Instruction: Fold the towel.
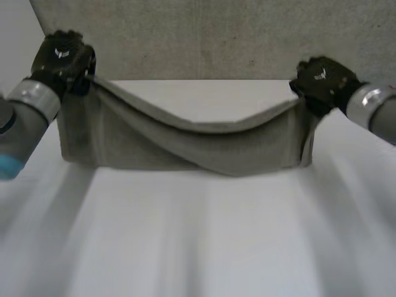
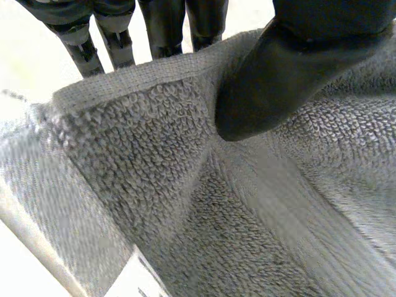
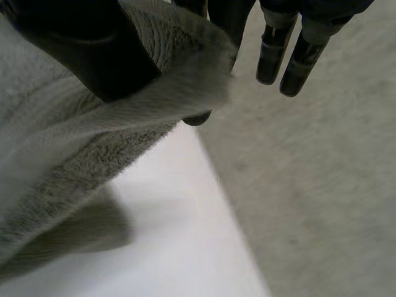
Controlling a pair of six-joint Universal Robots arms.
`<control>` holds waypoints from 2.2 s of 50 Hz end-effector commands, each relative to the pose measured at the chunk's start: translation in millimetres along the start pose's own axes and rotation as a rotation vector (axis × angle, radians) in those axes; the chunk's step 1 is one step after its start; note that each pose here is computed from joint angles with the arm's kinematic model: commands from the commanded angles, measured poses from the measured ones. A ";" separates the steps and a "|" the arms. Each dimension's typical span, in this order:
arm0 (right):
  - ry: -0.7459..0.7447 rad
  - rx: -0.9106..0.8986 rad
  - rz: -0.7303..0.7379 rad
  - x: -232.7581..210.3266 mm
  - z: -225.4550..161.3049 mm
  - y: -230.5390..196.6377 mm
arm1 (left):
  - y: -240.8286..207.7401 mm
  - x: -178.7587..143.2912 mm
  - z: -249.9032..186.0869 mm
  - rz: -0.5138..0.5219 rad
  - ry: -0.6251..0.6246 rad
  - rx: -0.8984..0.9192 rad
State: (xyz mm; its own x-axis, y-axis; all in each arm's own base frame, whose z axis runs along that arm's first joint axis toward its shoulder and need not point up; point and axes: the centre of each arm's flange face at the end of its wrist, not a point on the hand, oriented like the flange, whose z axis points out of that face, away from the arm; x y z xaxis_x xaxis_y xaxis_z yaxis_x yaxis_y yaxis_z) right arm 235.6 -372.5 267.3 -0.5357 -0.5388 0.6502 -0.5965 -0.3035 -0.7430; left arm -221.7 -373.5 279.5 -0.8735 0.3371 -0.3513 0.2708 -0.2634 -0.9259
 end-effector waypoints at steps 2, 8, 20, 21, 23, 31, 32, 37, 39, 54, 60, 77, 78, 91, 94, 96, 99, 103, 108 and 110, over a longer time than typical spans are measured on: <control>0.416 0.309 -0.142 94.6 18.4 -94.5 | -79.8 -21.7 44.9 0.106 -0.103 0.413; 0.451 0.552 0.035 124.8 -15.6 -142.2 | -154.8 -40.3 22.6 0.164 -0.176 0.685; 0.150 0.337 0.181 51.0 -17.4 -51.9 | -17.3 -5.6 2.8 0.060 0.047 0.338; 0.149 0.337 0.181 50.8 -17.4 -51.8 | -17.0 -5.6 2.7 0.060 0.047 0.337; 0.058 0.226 0.222 14.5 -18.9 -13.9 | 4.3 -2.4 -2.8 0.047 0.057 0.276; -0.122 0.006 0.225 -61.3 -46.6 63.0 | 78.1 28.0 -35.8 0.036 0.135 0.053; -0.122 0.005 0.225 -61.5 -46.6 63.2 | 88.3 37.1 -43.0 0.045 0.170 0.020; -0.151 -0.053 0.228 -82.4 -56.0 84.9 | 110.0 57.9 -62.0 0.067 0.247 -0.061; -0.123 -0.083 0.234 -75.5 -59.7 93.1 | 113.3 60.8 -67.2 0.062 0.261 -0.090; -0.004 -0.082 0.242 -14.9 -114.6 43.5 | 78.2 60.8 -114.4 -0.024 0.333 -0.293; 0.007 -0.011 0.224 -0.2 -146.7 16.8 | 32.6 49.6 -140.8 -0.015 0.296 -0.255; -0.050 -0.019 0.203 6.0 -122.7 37.9 | 23.3 19.0 -117.6 -0.094 0.211 -0.272; -0.050 -0.019 0.203 6.0 -122.6 37.9 | 23.4 19.0 -117.5 -0.094 0.211 -0.272; -0.096 -0.222 0.105 -20.3 -45.8 70.5 | 85.6 34.7 -36.2 -0.108 0.259 -0.342; -0.079 -0.214 0.129 -19.8 -39.3 70.9 | 104.4 46.0 -19.9 -0.097 0.252 -0.358; -0.013 -0.220 0.186 -20.2 -21.2 84.1 | 111.9 48.7 -15.5 -0.094 0.247 -0.366; 0.024 -0.221 0.189 -18.6 -14.1 88.8 | 128.9 54.1 -7.1 -0.081 0.247 -0.367; 0.067 -0.234 0.168 -23.5 6.6 101.0 | 141.4 62.7 0.6 -0.049 0.248 -0.350; 0.080 -0.247 0.165 -32.0 24.8 109.7 | 147.5 63.9 7.0 0.010 0.235 -0.320; 0.075 -0.249 0.168 -35.6 28.2 112.9 | 146.9 64.5 8.9 0.022 0.233 -0.307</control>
State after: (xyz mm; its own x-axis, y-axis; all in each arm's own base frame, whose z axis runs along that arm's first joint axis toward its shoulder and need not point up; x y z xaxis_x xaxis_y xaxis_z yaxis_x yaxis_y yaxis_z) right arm 195.6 -400.9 171.0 -0.6788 -0.5028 0.5351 -0.6114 -0.0166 -0.7911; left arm -239.3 -393.2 123.1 -0.7732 0.5539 -0.3086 0.4021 0.0520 -0.9141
